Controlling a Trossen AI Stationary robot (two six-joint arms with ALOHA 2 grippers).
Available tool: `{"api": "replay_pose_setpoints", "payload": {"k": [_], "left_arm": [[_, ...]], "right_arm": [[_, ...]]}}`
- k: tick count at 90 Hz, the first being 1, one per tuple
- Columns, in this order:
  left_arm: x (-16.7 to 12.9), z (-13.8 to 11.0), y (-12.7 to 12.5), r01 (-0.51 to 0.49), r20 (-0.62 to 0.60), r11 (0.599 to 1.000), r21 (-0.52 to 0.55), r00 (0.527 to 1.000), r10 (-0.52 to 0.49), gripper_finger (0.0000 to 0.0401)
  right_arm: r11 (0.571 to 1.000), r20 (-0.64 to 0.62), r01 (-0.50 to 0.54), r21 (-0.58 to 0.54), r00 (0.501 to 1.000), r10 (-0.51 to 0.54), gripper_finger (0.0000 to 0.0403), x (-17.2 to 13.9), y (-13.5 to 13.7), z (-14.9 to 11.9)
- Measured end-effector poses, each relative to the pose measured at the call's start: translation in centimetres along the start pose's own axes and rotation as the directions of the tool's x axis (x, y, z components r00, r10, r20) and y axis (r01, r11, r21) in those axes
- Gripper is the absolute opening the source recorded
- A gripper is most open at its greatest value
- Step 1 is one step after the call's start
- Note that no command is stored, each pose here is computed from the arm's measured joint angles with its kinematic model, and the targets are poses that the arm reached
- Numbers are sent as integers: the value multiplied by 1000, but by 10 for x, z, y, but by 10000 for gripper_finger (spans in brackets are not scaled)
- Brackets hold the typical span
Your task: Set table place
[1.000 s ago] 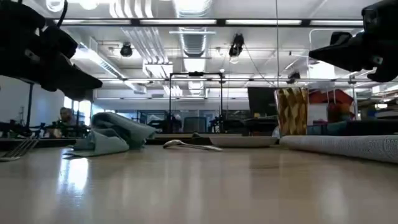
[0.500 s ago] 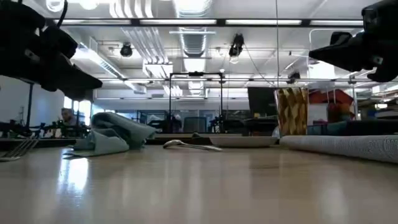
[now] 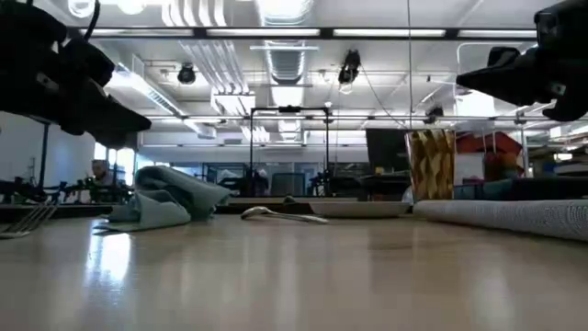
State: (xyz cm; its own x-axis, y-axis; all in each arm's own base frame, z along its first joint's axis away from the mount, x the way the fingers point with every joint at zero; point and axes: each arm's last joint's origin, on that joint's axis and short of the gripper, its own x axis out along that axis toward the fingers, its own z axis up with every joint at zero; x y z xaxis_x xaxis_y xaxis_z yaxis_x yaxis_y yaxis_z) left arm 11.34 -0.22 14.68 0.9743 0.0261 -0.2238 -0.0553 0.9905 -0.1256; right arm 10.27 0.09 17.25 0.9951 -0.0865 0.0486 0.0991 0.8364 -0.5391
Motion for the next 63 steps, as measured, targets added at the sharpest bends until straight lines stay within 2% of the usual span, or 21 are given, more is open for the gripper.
{"api": "replay_pose_setpoints", "payload": {"k": [51, 57, 63], "left_arm": [[0, 0, 0, -7, 4, 999, 36, 1000, 6, 3], [0, 3, 0, -12, 32, 1000, 6, 999, 12, 4], [0, 9, 0, -27, 93, 995, -96, 995, 36, 4]], "right_arm": [[1000, 0, 0, 0, 1000, 0, 2, 0, 0, 0], [1000, 0, 0, 0, 1000, 0, 2, 0, 0, 0], [1000, 0, 0, 0, 1000, 0, 2, 0, 0, 0]]}}
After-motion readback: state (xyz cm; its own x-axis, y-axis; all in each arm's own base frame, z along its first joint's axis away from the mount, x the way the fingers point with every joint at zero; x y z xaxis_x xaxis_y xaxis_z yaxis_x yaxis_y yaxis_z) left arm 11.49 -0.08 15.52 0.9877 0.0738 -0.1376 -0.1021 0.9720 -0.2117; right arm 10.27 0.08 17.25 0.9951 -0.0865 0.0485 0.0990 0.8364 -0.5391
